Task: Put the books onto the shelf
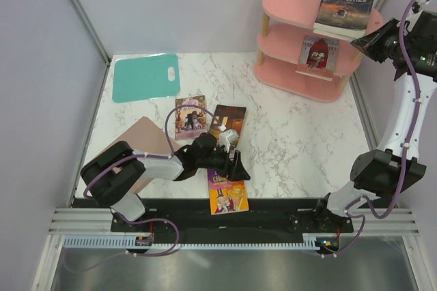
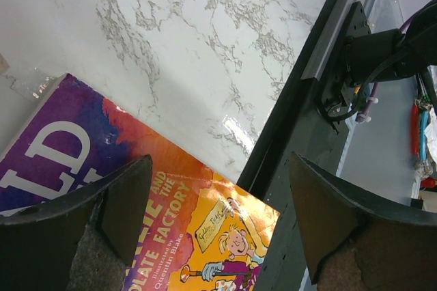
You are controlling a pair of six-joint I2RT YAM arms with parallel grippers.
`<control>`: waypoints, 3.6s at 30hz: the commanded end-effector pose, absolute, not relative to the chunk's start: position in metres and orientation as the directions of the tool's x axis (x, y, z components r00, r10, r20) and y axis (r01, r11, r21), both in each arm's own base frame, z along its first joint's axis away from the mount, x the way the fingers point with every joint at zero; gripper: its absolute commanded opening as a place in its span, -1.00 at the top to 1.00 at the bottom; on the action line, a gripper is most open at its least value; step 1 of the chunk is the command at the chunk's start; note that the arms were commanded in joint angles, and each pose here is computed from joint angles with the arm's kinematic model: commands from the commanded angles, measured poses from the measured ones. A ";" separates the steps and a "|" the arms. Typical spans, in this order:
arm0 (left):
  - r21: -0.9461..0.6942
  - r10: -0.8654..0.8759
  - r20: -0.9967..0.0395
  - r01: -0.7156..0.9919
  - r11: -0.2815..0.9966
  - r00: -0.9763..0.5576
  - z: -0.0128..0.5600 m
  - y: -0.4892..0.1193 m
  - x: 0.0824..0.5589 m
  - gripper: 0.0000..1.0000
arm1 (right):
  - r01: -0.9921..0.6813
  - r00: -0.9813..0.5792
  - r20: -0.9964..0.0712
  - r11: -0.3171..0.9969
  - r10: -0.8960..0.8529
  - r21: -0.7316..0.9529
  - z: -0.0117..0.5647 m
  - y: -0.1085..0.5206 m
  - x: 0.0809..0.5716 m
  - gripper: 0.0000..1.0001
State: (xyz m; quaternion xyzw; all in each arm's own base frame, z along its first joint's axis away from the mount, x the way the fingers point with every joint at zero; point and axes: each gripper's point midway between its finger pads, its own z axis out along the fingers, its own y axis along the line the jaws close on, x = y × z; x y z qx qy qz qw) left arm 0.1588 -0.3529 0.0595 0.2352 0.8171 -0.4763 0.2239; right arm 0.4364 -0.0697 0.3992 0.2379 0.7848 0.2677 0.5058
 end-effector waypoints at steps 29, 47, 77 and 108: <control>-0.405 -0.114 -0.223 -0.015 0.914 -0.968 0.038 -0.201 0.111 -0.50 | -0.125 -0.915 -0.350 0.686 0.199 0.717 0.114 0.217 0.178 -0.20; -0.579 -0.085 -0.104 -0.009 0.815 -0.991 0.040 -0.229 0.085 -0.54 | -0.047 -0.972 -0.191 0.681 0.139 0.731 0.041 0.272 0.142 -0.67; -0.717 -0.180 -0.444 0.227 0.659 -0.878 0.136 -0.270 0.101 0.96 | -0.067 -0.973 -0.187 0.609 0.137 0.790 0.049 0.305 0.134 -0.49; -0.524 -0.005 -0.758 0.604 0.601 -0.652 0.227 -0.330 0.209 0.96 | -0.326 -0.779 -0.596 0.685 0.196 0.651 0.120 0.252 0.186 -0.96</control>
